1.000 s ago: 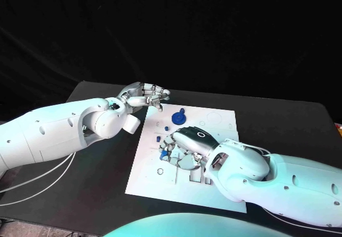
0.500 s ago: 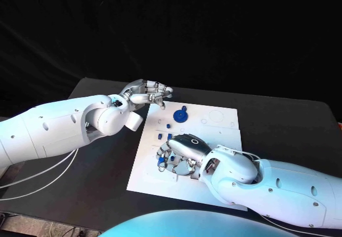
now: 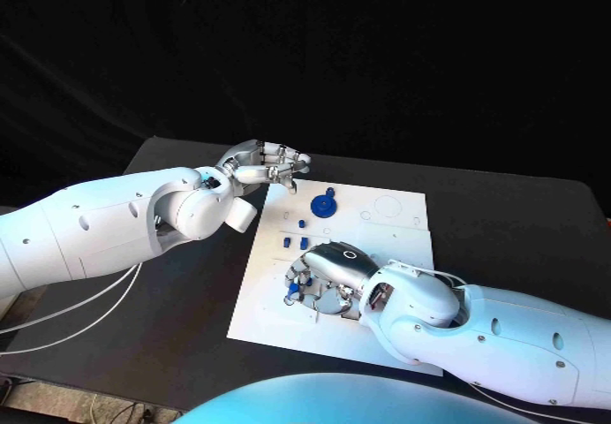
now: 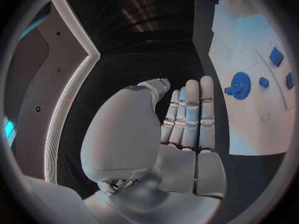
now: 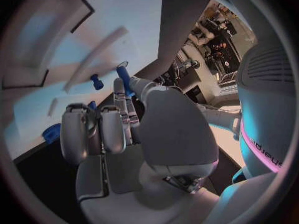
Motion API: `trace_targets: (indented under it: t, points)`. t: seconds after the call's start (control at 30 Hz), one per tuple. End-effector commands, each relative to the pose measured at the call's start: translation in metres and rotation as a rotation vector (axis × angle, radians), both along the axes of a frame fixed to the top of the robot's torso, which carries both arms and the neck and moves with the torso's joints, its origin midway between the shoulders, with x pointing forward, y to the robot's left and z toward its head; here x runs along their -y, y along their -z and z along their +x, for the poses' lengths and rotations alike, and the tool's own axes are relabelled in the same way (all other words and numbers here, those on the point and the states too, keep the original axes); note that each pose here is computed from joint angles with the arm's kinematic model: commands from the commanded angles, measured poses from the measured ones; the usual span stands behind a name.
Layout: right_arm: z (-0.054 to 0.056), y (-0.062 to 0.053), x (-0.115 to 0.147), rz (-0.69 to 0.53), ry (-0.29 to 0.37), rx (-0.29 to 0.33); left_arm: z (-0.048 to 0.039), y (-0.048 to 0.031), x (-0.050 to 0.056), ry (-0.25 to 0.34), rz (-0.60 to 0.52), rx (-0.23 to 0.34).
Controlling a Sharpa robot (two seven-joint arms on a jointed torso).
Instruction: Assemble the parts on the task board
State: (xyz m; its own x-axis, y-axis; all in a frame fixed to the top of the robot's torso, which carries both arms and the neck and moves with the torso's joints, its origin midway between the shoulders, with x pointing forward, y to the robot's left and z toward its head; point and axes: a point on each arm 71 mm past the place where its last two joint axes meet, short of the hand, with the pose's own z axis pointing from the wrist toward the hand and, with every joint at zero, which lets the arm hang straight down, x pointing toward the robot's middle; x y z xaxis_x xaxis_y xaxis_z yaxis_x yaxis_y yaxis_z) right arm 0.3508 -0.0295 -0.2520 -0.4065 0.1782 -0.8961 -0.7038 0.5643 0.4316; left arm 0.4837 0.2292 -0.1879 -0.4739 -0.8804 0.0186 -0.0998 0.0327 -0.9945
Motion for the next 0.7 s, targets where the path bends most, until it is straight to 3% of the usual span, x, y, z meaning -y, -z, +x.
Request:
trace_targets:
  t: [0.03,0.7]
  points:
    - [-0.0018,0.0029,-0.0007,-0.029,-0.022,-0.002,-0.0005,-0.0008,0.0034,0.020,-0.009,0.004]
    - [-0.0057,0.0059,-0.0022,-0.019,-0.026,-0.011,-0.0002,-0.0006,0.0033,0.020,-0.008,0.003]
